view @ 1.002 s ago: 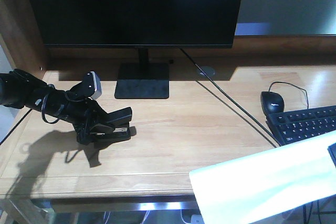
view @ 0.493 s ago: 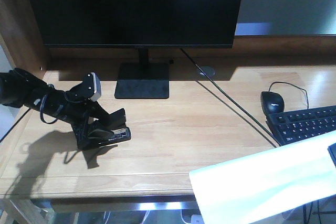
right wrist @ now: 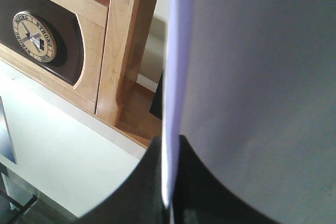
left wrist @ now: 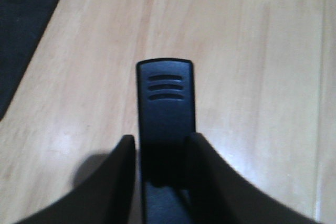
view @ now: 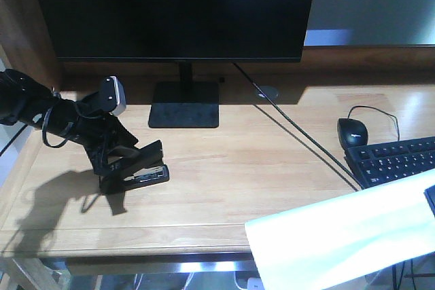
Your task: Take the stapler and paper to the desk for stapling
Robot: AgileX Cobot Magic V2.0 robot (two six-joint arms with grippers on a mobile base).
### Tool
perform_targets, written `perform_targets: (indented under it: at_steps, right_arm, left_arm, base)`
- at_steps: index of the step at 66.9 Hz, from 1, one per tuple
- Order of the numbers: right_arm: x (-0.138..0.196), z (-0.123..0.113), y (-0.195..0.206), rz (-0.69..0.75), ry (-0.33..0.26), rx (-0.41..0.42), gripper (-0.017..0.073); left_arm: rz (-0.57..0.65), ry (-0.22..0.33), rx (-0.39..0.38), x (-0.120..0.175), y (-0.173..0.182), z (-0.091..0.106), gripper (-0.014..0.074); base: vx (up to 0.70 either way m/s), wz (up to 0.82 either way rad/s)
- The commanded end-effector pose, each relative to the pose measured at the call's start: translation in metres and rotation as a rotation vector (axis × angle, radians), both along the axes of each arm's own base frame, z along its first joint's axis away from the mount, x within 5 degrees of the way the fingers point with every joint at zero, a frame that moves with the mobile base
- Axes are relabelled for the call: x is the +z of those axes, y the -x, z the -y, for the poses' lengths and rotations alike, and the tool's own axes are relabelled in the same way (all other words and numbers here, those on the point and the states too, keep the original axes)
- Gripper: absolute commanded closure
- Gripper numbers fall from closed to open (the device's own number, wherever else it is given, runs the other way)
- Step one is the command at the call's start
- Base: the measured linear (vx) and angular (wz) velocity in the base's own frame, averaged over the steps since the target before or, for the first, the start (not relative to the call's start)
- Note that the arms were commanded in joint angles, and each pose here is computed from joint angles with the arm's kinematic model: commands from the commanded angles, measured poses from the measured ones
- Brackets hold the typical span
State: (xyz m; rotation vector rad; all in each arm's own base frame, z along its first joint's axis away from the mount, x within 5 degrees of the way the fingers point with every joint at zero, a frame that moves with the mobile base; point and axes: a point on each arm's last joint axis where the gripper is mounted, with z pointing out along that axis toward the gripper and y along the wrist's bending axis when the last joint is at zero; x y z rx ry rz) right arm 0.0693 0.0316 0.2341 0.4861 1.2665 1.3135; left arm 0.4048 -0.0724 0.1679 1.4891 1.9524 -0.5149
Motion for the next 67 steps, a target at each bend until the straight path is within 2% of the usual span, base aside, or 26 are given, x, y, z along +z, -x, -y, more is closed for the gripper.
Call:
perform_targets:
  at_steps: [1,6,21,67]
  right_arm:
    - [0.004,-0.001,0.002,0.05,-0.012,0.017,0.0564]
    - [0.004,-0.001,0.002,0.05,-0.012,0.017,0.0564]
    - [0.004,-0.001,0.002,0.048,-0.011,0.016,0.0564]
    - [0.004,-0.001,0.002,0.048,-0.011,0.016,0.0564]
  left_arm:
    - [0.101,0.03,0.054,0.033,-0.005,0.004,0.054]
    - [0.115,0.021,0.059,0.033,-0.006,0.008,0.0603]
    - [0.118,0.02,0.039,0.033,-0.004,0.018,0.0602]
    - [0.112,0.024,0.033,0.033,-0.004,0.018,0.06]
  base:
    - [0.0,0.0]
    - [0.0,0.0]
    - [0.0,0.0]
    - [0.0,0.0]
